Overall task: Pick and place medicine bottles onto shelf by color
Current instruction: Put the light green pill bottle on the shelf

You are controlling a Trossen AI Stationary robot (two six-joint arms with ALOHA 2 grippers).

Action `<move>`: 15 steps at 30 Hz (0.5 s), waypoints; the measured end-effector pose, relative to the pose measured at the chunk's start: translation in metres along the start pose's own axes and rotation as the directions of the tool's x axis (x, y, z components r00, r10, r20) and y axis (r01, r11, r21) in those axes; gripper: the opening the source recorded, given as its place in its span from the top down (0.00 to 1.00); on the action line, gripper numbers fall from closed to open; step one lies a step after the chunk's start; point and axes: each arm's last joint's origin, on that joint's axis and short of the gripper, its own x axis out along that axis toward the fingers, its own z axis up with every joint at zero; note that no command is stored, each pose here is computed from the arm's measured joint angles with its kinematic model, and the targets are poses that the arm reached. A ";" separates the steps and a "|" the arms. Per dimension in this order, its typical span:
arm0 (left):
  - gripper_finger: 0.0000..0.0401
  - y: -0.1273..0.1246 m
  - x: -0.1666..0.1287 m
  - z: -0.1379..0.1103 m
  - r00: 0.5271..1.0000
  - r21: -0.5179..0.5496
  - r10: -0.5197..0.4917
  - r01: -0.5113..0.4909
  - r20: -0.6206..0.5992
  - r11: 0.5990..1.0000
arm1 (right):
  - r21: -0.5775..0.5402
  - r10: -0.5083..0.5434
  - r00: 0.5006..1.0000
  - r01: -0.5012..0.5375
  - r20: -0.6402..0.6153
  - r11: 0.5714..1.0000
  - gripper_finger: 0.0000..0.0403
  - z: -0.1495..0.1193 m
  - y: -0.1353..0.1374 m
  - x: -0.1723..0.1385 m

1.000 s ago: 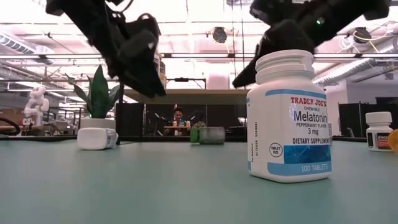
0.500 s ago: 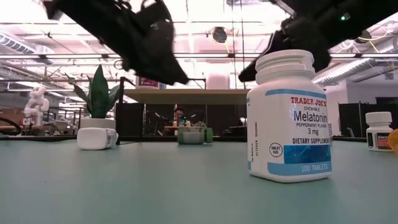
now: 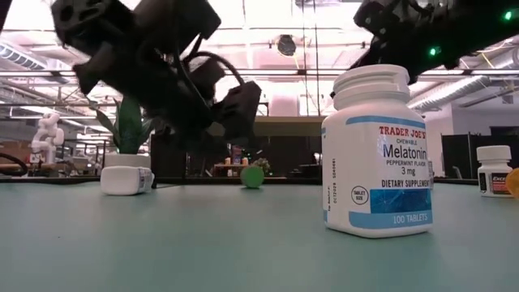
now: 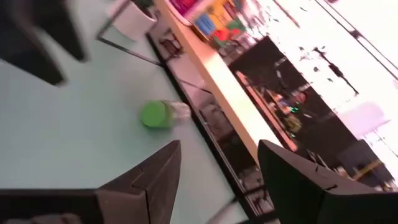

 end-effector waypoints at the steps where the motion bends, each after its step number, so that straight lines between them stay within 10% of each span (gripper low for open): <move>1: 0.26 -0.002 -0.001 -0.007 0.999 -0.044 0.026 -0.024 0.036 0.999 | 0.008 -0.015 1.000 0.015 -0.003 1.000 0.48 -0.003 -0.001 0.000; 15: 0.26 0.010 0.055 -0.044 0.974 -0.138 0.158 -0.136 0.164 0.981 | 0.294 -0.029 1.000 0.031 -0.010 0.955 0.48 -0.046 -0.049 -0.004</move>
